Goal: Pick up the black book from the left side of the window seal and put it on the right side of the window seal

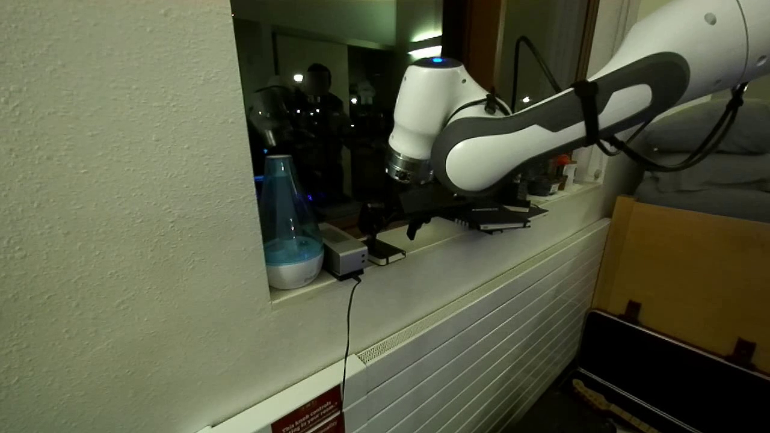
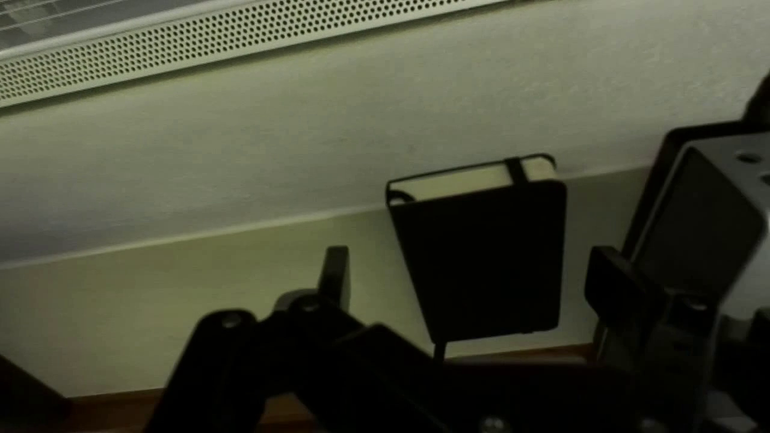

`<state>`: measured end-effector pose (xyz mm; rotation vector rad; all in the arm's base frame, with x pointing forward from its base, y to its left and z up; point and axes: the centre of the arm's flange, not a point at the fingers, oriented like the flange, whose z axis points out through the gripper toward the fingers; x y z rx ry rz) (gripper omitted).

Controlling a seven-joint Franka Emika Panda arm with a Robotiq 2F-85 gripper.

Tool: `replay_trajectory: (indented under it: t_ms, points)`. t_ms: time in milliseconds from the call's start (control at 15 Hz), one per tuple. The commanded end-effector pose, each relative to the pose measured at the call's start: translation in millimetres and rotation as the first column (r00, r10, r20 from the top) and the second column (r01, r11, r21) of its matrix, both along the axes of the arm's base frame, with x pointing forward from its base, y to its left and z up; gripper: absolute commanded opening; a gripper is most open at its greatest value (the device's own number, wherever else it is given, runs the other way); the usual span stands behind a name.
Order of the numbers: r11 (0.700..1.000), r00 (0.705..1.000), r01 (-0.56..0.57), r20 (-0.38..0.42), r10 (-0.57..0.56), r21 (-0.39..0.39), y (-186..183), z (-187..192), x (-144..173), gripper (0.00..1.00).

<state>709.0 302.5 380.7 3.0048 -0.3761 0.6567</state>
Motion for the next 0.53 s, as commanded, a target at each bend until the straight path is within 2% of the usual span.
replay_trajectory:
  t_ms: [0, 200, 467]
  points:
    - [0.997, 0.999, -0.046, -0.021, 0.048, 0.069, -10, 18, -14, 1.00]
    - [0.991, 0.996, -0.070, -0.042, 0.075, 0.117, -9, 19, -13, 1.00]
    - [0.987, 0.990, -0.114, -0.071, 0.123, 0.117, -5, 10, -9, 1.00]
